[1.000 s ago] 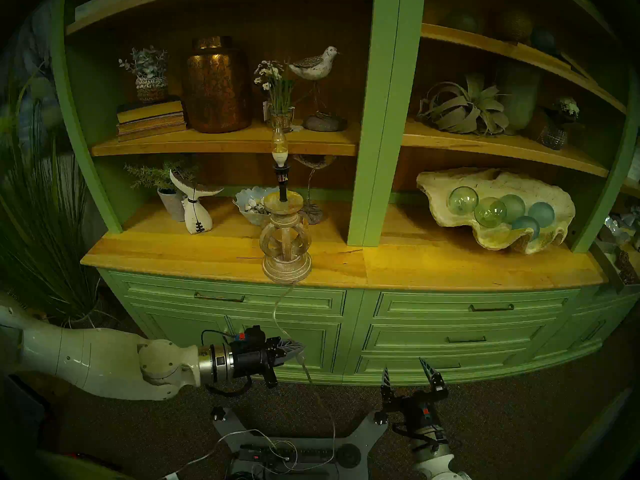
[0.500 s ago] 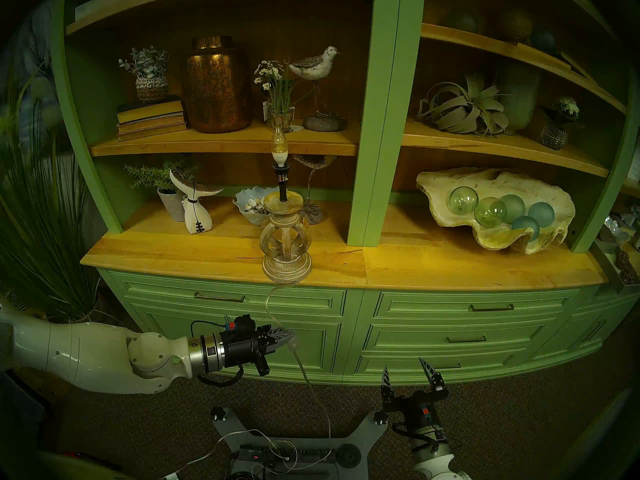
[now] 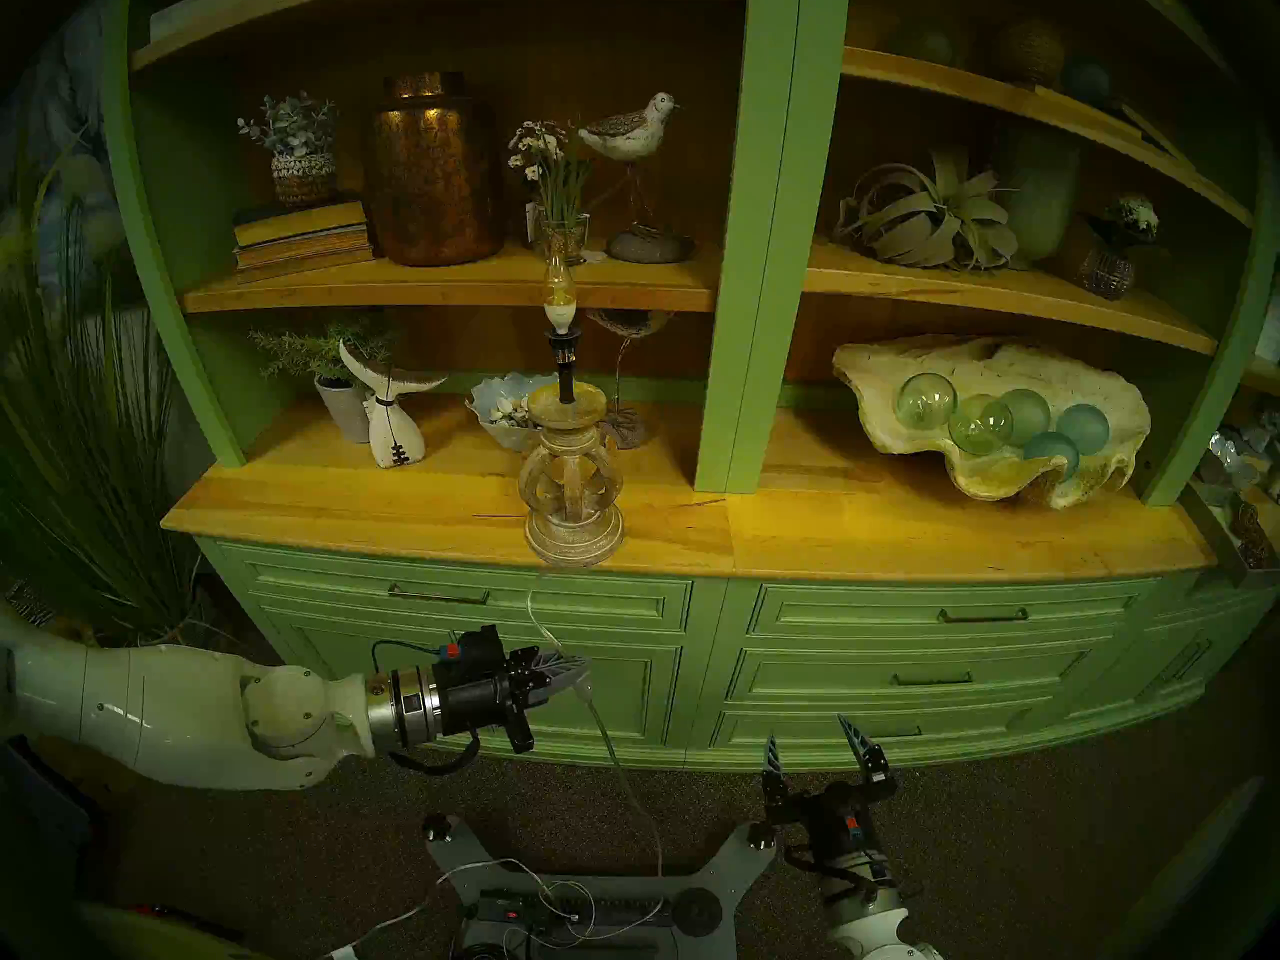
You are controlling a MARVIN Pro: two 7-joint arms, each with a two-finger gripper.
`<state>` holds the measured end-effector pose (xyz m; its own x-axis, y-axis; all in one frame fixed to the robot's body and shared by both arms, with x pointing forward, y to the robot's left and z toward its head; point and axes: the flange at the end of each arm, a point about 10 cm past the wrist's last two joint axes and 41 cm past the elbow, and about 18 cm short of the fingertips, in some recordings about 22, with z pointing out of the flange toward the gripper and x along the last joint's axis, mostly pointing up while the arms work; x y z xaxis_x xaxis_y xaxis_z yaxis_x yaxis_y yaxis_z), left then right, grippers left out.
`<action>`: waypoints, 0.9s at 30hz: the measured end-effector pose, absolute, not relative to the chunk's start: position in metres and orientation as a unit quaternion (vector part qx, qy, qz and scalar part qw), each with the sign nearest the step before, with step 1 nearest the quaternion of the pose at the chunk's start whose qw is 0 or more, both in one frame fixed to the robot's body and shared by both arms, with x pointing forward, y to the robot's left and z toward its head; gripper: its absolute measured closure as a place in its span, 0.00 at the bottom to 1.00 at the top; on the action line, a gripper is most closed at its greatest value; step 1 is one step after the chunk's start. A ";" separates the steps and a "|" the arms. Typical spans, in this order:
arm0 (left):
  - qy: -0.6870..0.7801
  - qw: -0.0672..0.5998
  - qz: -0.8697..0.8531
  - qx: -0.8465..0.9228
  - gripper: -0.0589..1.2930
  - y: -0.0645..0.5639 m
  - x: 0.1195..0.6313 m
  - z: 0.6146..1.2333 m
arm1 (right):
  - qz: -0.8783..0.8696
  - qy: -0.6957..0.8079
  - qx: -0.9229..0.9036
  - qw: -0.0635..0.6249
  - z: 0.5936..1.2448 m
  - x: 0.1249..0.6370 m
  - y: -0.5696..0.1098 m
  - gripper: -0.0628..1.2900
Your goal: Grab cable and switch light on
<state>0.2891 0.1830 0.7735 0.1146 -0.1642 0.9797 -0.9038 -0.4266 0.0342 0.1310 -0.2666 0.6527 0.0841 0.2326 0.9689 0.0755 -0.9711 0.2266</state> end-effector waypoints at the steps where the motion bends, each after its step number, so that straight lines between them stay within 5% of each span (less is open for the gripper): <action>1: -0.406 0.349 0.530 0.658 0.97 0.182 0.289 0.775 | 0.669 0.105 0.734 0.059 0.653 0.131 -0.267 0.03; 27: -0.414 0.307 0.563 0.646 0.97 0.191 0.273 0.812 | 0.669 0.105 0.734 0.059 0.653 0.131 -0.267 0.03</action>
<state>0.2734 0.1911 0.8116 0.0219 -0.1892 0.9817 -0.8805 -0.4688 -0.0707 0.1311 -0.2666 0.6528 0.0837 0.2326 0.9690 0.0755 -0.9711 0.2266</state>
